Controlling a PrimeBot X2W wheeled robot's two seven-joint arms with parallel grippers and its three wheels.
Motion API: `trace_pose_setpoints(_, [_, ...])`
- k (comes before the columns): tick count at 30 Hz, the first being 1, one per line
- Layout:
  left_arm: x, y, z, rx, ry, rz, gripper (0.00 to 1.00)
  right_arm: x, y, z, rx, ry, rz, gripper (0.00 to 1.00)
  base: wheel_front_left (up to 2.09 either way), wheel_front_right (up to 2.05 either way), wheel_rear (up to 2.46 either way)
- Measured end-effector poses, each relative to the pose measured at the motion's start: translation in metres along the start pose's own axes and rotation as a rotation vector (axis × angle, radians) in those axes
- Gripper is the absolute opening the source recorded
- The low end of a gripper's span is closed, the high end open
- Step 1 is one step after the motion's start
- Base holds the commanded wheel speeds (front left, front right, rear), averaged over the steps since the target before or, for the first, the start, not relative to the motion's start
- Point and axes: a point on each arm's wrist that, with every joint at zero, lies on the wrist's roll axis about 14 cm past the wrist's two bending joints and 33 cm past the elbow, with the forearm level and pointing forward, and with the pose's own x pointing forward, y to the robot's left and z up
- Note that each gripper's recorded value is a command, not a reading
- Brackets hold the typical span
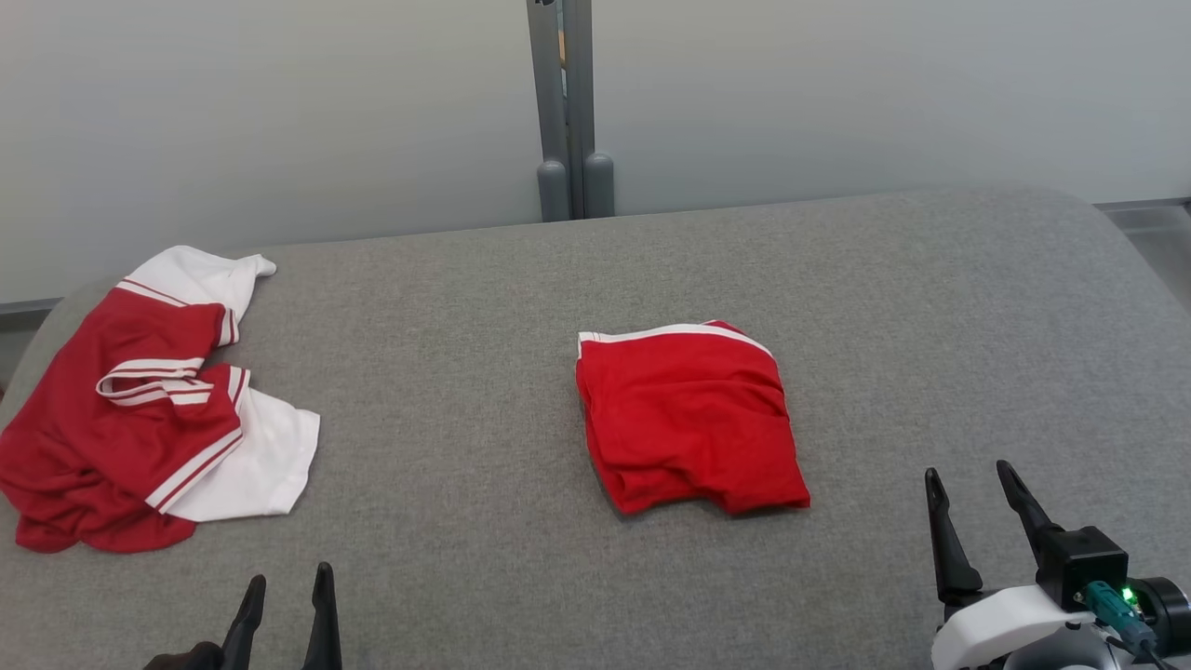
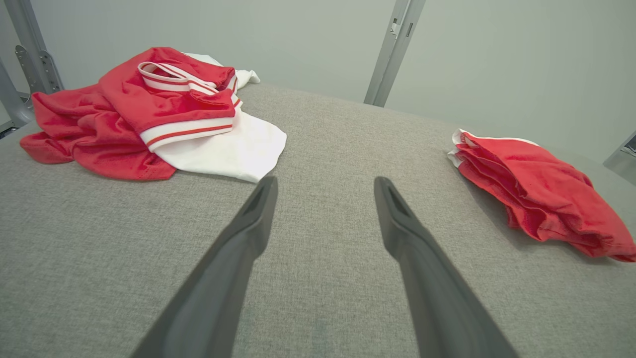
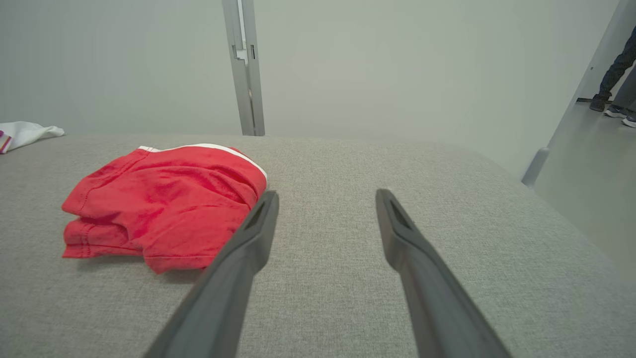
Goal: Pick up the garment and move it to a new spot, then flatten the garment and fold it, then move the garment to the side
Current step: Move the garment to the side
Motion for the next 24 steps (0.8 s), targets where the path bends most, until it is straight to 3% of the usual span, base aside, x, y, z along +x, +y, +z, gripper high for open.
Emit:
trace_pose_setpoints(14, [0.001,0.003,-0.001,0.003,0.004,0.006,1.0,0.005,0.01,0.0,0.001,0.001,0.03,1.0,0.0,0.0,0.0])
trace_pose_setpoints(17, [0.002,0.004,0.001,0.003,0.0,0.008,1.0,0.01,0.012,-0.001,0.05,0.0,0.03,1.0,0.0,0.0,0.0])
trace_pose_setpoints(24, [0.012,0.001,0.002,-0.007,0.0,0.002,1.0,0.047,0.042,-0.02,0.123,0.234,0.138,1.0,0.0,0.0,0.0])
